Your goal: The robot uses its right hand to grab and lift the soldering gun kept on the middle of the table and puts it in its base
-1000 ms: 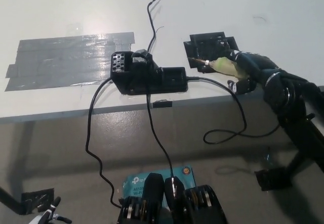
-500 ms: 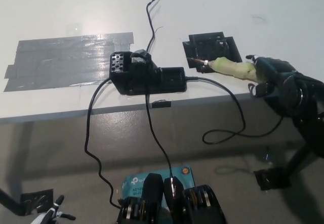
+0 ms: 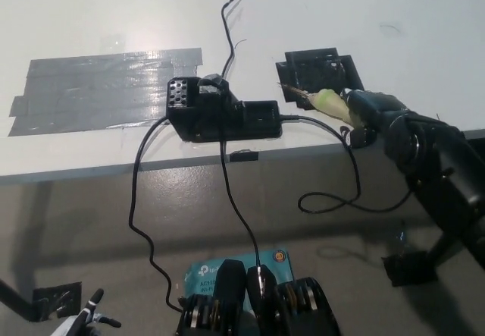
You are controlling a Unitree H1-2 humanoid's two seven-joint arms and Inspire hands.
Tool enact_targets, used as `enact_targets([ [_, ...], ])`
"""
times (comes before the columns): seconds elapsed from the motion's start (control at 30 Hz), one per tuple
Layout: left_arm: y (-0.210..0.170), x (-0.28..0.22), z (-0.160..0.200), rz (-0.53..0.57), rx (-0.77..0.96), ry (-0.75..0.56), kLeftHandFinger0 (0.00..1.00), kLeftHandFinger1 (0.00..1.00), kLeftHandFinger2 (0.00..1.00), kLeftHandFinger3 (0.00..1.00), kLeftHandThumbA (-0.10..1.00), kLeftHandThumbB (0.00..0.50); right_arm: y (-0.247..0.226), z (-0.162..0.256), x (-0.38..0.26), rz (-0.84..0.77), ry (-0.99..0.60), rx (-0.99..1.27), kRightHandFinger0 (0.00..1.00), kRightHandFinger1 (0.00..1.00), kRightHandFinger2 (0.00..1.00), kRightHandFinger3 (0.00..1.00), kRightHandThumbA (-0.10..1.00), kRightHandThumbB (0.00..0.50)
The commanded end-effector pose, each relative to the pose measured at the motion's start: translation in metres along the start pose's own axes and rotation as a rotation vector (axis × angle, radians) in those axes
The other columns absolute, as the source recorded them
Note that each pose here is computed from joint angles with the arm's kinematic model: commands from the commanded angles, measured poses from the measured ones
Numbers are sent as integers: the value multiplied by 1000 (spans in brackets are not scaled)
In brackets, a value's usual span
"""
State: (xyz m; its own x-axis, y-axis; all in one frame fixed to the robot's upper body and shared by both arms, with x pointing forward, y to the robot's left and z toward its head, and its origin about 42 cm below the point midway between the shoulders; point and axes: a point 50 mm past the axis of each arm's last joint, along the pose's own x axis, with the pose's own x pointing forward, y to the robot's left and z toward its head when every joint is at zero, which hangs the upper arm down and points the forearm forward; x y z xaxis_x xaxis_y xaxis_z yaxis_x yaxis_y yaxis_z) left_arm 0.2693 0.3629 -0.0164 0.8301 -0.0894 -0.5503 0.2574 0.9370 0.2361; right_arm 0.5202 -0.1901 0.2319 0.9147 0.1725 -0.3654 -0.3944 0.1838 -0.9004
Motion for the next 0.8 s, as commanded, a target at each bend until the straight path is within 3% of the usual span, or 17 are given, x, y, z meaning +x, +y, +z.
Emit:
enact_targets([
  [0.0, 8, -1, 12, -9, 11, -70, 0, 0, 192, 489, 1000, 500, -25, -1, -3, -44, -16, -50, 1000, 1000, 1000, 1000, 534, 323],
  [0.1, 7, -1, 15, -11, 17, -77, 0, 0, 180, 494, 1000, 500, -22, -15, -4, -45, 4, -69, 1000, 1000, 1000, 1000, 530, 325],
  [0.17, 6, 0, 16, -14, -3, -78, 0, 0, 170, 493, 1000, 500, -17, -27, -9, -38, 26, -51, 1000, 1000, 1000, 1000, 552, 358],
  [0.37, 3, 4, 18, -23, 10, -87, 0, 0, 186, 472, 1000, 500, -8, -30, -8, 6, 60, -80, 1000, 1000, 1000, 1000, 585, 343],
  [0.53, 1, 7, 18, -31, 5, -90, 0, 0, 167, 475, 1000, 500, -5, -24, -4, 24, 75, -22, 1000, 1000, 1000, 1000, 464, 329],
  [0.57, 0, 7, 19, -31, 3, -94, 0, 0, 148, 460, 1000, 500, -5, -17, -4, 33, 43, 53, 891, 891, 1000, 1000, 211, 175],
  [0.6, 0, 7, 19, -29, 2, -93, 0, 0, 148, 459, 1000, 500, -4, -16, -4, 32, 40, 52, 797, 820, 943, 1000, 183, 153],
  [0.63, -1, 7, 19, -29, -7, -90, 0, 0, 146, 456, 1000, 500, -3, -14, -4, 34, 42, 62, 365, 373, 558, 1000, -1, 77],
  [0.67, -2, 7, 19, -32, -1, -89, 0, 0, 157, 466, 1000, 500, -2, -13, -4, 35, 36, 57, 114, 150, 363, 1000, -96, 19],
  [0.7, -1, 7, 18, -36, 6, -89, 0, 0, 173, 491, 1000, 500, -1, -11, -3, 38, 38, 59, 77, 122, 341, 1000, -100, 1],
  [0.73, -1, 8, 18, -39, 9, -90, 0, 0, 192, 502, 1000, 500, -1, -11, -2, 43, 36, 51, 58, 139, 477, 1000, -100, 0],
  [0.77, -1, 8, 19, -40, 9, -91, 0, 0, 194, 496, 1000, 500, -2, -10, -2, 50, 38, 42, 32, 115, 429, 1000, -100, 0],
])
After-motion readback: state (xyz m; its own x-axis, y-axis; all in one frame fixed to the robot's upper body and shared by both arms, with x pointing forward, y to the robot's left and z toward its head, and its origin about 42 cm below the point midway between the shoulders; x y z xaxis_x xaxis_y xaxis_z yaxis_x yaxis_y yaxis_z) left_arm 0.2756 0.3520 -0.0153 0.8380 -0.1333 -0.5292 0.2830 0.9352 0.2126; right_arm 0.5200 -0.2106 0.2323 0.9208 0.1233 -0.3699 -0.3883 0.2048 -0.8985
